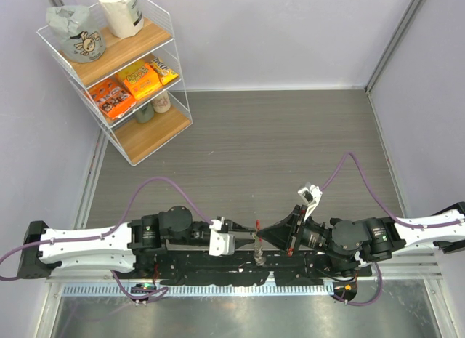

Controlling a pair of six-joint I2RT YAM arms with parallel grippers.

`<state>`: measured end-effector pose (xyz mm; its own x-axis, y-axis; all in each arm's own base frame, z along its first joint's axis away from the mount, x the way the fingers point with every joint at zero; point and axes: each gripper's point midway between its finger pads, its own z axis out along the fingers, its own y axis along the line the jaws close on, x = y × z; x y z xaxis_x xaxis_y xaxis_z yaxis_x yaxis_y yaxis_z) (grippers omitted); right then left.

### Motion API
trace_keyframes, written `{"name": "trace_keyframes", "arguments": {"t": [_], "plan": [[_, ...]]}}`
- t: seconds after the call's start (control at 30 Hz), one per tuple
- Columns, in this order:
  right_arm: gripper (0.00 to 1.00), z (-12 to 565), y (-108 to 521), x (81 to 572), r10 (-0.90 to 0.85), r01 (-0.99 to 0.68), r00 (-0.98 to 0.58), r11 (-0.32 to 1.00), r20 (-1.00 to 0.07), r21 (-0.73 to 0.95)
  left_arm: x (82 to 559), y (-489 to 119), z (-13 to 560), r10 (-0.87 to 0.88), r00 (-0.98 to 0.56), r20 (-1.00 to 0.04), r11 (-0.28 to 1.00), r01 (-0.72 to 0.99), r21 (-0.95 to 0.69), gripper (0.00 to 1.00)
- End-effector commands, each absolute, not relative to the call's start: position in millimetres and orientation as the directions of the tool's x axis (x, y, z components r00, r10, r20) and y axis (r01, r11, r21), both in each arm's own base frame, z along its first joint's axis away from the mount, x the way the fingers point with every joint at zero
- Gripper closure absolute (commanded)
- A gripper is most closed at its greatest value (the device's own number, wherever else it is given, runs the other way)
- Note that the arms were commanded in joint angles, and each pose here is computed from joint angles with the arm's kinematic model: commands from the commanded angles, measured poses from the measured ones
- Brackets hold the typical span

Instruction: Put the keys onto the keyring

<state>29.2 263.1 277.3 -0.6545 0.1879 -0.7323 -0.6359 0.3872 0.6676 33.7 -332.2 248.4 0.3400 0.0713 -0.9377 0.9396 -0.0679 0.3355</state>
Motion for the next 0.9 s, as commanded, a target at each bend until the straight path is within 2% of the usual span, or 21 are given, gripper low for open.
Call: {"name": "trace_keyframes", "arguments": {"t": [0.0,0.17,0.27,0.87], "plan": [[0.94,312,264,29,0.273,-0.621,-0.668,0.307,-0.692,0.721,29,-338,280,-0.014,0.345,-0.938,-0.064,0.936,0.346,0.75],[0.95,310,264,28,0.269,-0.623,-0.668,0.307,-0.694,0.719,31,-339,279,-0.002,0.346,-0.938,-0.057,0.937,0.345,0.94],[0.95,310,265,28,0.270,-0.622,-0.669,0.305,-0.692,0.721,34,-338,281,0.001,0.351,-0.937,-0.041,0.936,0.350,1.00],[0.94,295,271,21,0.238,-0.617,-0.693,0.292,-0.681,0.730,67,-328,321,-0.049,0.396,-0.917,0.182,0.906,0.382,1.00]]}}
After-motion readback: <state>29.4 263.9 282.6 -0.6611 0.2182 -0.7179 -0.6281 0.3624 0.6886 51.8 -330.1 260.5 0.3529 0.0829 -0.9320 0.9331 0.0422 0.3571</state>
